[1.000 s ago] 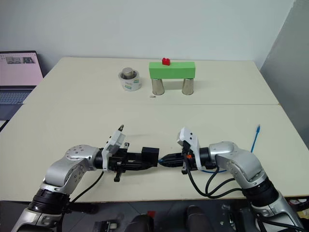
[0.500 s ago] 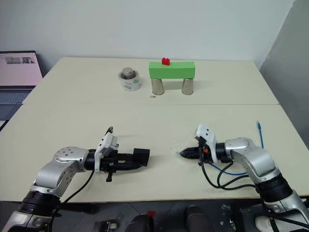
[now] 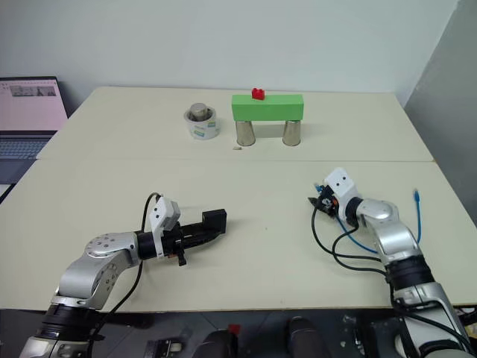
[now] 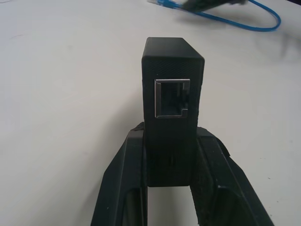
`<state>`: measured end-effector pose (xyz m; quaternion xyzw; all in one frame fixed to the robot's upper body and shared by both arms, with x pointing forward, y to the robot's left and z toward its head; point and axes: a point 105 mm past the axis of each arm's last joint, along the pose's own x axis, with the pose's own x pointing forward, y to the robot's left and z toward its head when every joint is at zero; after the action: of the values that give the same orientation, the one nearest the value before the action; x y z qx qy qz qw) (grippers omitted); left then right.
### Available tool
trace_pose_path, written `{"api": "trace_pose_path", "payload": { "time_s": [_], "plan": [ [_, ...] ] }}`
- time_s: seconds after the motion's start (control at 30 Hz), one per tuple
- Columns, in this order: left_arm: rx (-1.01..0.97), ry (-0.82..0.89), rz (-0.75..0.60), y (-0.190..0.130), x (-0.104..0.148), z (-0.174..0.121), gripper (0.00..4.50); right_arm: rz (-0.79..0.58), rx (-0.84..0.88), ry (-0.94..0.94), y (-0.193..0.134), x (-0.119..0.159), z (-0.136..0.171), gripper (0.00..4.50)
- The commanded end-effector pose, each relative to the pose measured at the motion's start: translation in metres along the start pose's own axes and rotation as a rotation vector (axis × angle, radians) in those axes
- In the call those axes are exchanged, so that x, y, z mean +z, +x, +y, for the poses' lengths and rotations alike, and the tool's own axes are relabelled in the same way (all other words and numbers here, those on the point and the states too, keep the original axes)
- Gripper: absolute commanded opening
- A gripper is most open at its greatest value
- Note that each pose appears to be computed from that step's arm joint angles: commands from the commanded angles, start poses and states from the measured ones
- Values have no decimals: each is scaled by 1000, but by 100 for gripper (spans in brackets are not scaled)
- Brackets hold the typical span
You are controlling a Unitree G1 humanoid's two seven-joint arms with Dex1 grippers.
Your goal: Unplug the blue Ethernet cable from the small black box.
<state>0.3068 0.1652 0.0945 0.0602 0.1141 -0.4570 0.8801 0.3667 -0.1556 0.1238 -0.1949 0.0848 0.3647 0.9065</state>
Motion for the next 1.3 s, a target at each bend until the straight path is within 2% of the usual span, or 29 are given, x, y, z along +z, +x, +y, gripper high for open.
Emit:
{"api": "trace_pose_path", "payload": {
  "time_s": [0.03,0.17,0.47,0.5,0.53,0.57,0.7,0.8,0.9,1.0,1.1,1.3],
  "plan": [
    [283,90,-99,-5,14,38,80,-184,218,-44,-22,54,43,354],
    [571,167,-149,-10,15,78,80,-232,240,-69,-16,71,65,354],
    [827,39,-223,9,1,122,80,-284,317,-66,2,91,97,354],
    [834,16,-223,10,-2,125,115,-284,319,-65,3,91,97,357],
    [825,1,-229,11,-4,125,151,-283,320,-67,3,91,97,358],
    [805,4,-223,14,-6,123,154,-281,319,-68,3,91,97,358],
    [753,12,-214,14,-17,114,248,-274,311,-69,2,90,96,358],
    [737,-5,-186,1,-32,105,307,-266,300,-58,-1,87,96,358],
    [741,14,-166,-20,-34,94,360,-260,279,-44,-6,84,94,358],
    [744,40,-119,-44,-28,80,360,-252,239,-22,-11,80,88,358],
    [716,120,-51,-76,-12,70,360,-227,174,0,-25,70,71,358],
    [714,169,-9,-109,15,73,360,-147,47,18,-55,48,30,358]
  ]
}}
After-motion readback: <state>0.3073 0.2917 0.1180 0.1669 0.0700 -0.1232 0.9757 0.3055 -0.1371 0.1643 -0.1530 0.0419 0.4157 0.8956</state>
